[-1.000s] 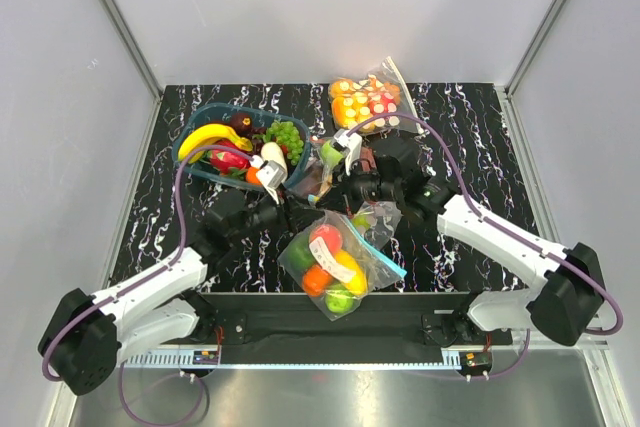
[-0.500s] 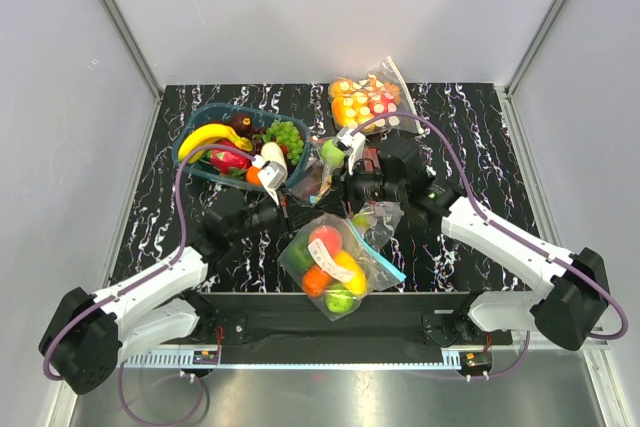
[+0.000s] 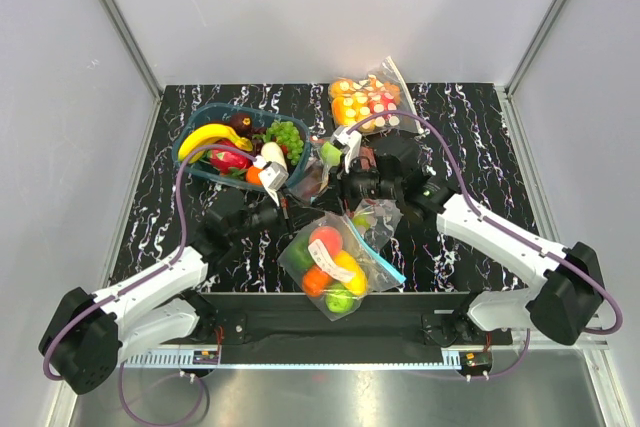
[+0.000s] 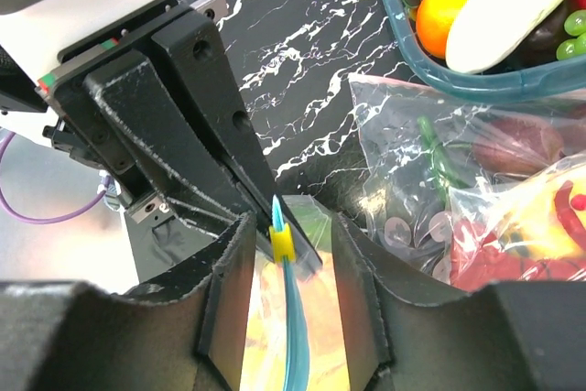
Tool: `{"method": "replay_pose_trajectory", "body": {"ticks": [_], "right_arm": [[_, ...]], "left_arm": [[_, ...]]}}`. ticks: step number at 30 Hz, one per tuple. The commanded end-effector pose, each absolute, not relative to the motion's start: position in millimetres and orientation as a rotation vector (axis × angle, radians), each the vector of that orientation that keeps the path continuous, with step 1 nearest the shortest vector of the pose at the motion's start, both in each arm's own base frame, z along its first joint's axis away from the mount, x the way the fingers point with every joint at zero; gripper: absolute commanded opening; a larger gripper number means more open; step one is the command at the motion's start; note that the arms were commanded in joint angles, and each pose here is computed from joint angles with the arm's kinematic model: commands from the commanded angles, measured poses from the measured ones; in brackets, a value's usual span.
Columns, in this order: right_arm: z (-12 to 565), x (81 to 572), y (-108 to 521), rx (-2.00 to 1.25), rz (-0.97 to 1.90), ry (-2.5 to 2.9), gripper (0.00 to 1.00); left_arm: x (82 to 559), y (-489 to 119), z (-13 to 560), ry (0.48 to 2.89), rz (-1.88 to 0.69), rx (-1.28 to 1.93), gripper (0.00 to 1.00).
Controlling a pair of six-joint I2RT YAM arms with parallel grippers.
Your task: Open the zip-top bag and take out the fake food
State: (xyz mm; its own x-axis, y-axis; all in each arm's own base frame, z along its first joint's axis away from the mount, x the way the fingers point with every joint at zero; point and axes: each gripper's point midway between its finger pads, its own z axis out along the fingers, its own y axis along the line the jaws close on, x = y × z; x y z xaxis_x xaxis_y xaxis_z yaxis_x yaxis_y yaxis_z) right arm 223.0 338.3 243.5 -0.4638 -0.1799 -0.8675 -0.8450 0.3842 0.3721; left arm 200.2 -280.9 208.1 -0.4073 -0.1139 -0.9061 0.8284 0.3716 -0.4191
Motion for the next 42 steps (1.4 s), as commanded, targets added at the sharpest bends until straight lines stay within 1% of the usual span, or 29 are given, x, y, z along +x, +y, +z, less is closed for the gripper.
{"method": "replay_pose_trajectory", "body": {"ticks": [1, 5, 6, 9, 10, 16, 22, 35, 42], "right_arm": [[271.4, 227.4, 349.8, -0.900, 1.126, 1.771, 0.43], [268.0, 226.9, 349.4, -0.897, 1.124, 1.778, 0.34], [268.1, 226.5, 347.8, -0.894, 1.122, 1.778, 0.30], [268.2, 225.7, 345.0, -0.888, 1.113, 1.780, 0.23], [268.4, 225.6, 344.7, -0.887, 1.111, 1.781, 0.19], [260.3, 224.8, 342.0, -0.895, 1.095, 1.807, 0.07], [255.1, 221.3, 335.6, -0.888, 1.080, 1.824, 0.03], [240.7, 207.8, 317.2, -0.865, 1.055, 1.889, 0.02], [232.6, 203.5, 312.8, -0.856, 1.054, 1.921, 0.01]], "left_arm": [[202.0, -286.0, 235.7, 1.552, -1.220, 0.684, 0.00], [202.5, -285.4, 235.6, 1.553, -1.214, 0.682, 0.00], [203.2, -284.9, 233.7, 1.560, -1.209, 0.681, 0.00], [205.7, -284.2, 230.6, 1.578, -1.190, 0.678, 0.00], [206.5, -283.3, 230.1, 1.579, -1.183, 0.672, 0.00], [213.6, -277.4, 243.1, 1.540, -1.151, 0.607, 0.00], [219.0, -273.5, 250.6, 1.525, -1.120, 0.571, 0.00], [242.9, -257.9, 245.0, 1.578, -1.016, 0.434, 0.00], [261.9, -235.4, 241.1, 1.624, -0.893, 0.328, 0.00]]}}
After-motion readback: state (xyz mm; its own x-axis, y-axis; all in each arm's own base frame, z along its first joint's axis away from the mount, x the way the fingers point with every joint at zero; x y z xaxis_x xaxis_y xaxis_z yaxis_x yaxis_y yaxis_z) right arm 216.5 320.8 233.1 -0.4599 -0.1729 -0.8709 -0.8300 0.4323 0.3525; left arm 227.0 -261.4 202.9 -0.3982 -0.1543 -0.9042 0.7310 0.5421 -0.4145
